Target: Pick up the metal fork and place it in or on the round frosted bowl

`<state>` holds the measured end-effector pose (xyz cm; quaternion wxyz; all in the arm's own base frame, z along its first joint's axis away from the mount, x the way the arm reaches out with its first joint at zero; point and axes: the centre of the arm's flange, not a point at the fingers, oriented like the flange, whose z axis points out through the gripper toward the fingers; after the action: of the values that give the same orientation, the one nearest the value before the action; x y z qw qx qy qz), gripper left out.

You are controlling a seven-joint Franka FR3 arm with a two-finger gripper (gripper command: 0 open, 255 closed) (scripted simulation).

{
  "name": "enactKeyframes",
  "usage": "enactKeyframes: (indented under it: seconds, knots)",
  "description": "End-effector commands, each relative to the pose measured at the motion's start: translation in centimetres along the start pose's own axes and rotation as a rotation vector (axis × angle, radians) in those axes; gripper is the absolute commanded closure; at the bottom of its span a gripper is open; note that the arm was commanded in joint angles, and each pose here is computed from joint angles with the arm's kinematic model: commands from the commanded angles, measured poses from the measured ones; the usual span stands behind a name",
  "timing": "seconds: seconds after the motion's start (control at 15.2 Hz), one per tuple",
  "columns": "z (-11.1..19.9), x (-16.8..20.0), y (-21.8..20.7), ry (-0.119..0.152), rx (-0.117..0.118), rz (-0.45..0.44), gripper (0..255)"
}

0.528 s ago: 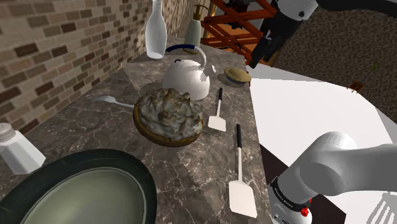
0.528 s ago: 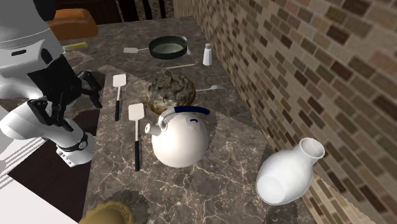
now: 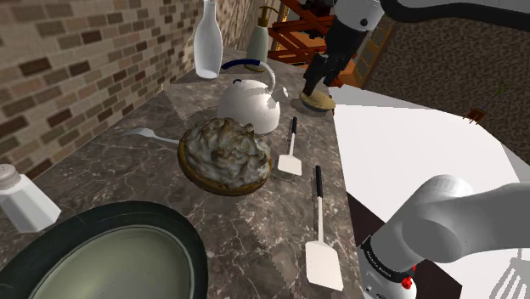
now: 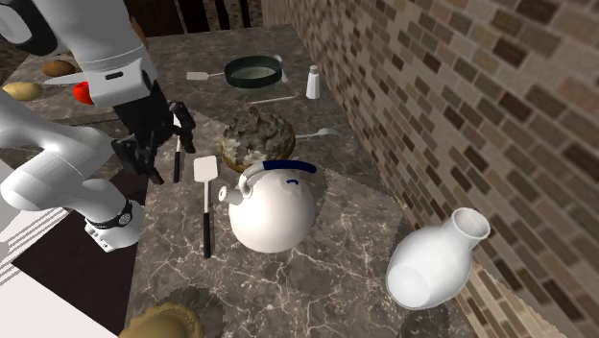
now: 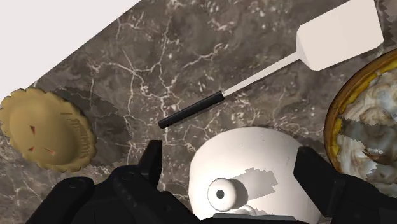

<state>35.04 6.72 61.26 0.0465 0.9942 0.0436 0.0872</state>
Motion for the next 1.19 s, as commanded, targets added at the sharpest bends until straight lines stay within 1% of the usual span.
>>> enactKeyframes:
  seconds: [0.0,1.12]
  knots:
    - [0.7,1.4,-2.1,-0.002,0.003,-0.014,0]
    - [6.4,11.6,-21.1,-0.019,0.021,-0.132,0]
